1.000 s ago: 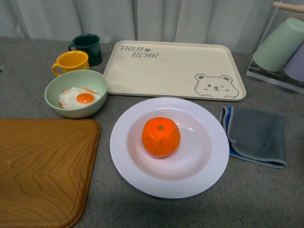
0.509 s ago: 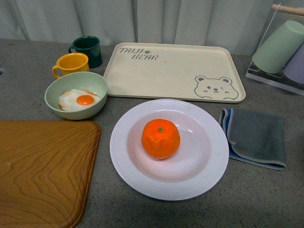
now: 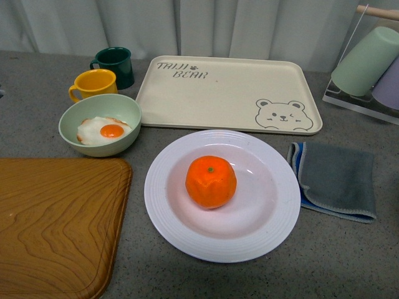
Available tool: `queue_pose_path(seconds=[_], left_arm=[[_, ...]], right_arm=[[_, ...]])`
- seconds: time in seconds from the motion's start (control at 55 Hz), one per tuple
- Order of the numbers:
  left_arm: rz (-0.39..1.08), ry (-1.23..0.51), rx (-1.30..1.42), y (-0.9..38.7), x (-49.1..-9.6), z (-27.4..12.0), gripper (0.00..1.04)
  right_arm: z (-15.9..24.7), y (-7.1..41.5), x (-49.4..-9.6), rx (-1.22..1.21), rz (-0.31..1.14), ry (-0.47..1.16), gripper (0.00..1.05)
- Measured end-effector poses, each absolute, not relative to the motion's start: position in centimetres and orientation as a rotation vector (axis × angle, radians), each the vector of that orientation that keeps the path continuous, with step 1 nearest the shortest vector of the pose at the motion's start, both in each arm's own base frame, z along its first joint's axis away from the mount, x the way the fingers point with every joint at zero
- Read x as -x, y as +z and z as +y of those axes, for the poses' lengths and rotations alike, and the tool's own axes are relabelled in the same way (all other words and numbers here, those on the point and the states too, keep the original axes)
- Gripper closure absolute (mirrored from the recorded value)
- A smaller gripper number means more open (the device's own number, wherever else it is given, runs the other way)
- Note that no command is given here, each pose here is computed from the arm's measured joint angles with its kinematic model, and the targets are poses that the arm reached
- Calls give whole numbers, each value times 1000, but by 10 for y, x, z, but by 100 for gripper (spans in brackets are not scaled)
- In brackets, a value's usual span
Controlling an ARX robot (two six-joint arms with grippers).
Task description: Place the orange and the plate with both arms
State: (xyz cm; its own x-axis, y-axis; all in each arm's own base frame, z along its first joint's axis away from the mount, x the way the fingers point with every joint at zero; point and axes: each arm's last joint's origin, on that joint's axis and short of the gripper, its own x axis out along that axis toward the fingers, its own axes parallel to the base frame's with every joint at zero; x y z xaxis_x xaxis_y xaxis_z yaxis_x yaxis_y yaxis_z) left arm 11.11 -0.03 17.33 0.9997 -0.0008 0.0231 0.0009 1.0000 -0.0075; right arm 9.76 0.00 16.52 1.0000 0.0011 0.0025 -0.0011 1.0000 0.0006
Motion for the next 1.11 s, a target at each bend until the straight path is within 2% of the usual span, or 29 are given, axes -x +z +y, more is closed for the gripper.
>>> queue_pose_path(seconds=[0.255, 0.509, 0.545, 0.564, 0.618, 0.691, 0.836, 1.0, 1.018, 1.055, 1.109], left_arm=[[13, -2, 7, 168, -101, 0, 101], [-16, -2, 8, 170, -97, 0, 100], [-17, -3, 8, 170, -97, 0, 93], [-17, -3, 7, 170, -97, 0, 91], [-17, -3, 7, 170, -97, 0, 77], [-18, -3, 7, 170, -97, 0, 64], [-18, -2, 7, 170, -97, 0, 39], [-18, -2, 7, 170, -97, 0, 14], [-18, -2, 7, 170, -97, 0, 9], [-18, -3, 6, 170, -97, 0, 5], [-18, -2, 6, 170, -97, 0, 7]], right_arm=[[0, 165, -98, -1, -2, 1, 9], [0, 165, -98, -1, -2, 2, 9], [0, 165, -98, 13, 7, 10, 9], [1, 165, -98, 33, 34, 28, 9], [5, 163, -103, 139, 154, 95, 9], [13, 161, -113, 148, 239, 160, 9], [30, 153, -141, 11, 426, 269, 9], [40, 129, -172, -219, 685, 296, 9], [40, 125, -176, -242, 715, 295, 9], [41, 119, -182, -284, 760, 289, 9], [40, 105, -196, -384, 870, 267, 9]])
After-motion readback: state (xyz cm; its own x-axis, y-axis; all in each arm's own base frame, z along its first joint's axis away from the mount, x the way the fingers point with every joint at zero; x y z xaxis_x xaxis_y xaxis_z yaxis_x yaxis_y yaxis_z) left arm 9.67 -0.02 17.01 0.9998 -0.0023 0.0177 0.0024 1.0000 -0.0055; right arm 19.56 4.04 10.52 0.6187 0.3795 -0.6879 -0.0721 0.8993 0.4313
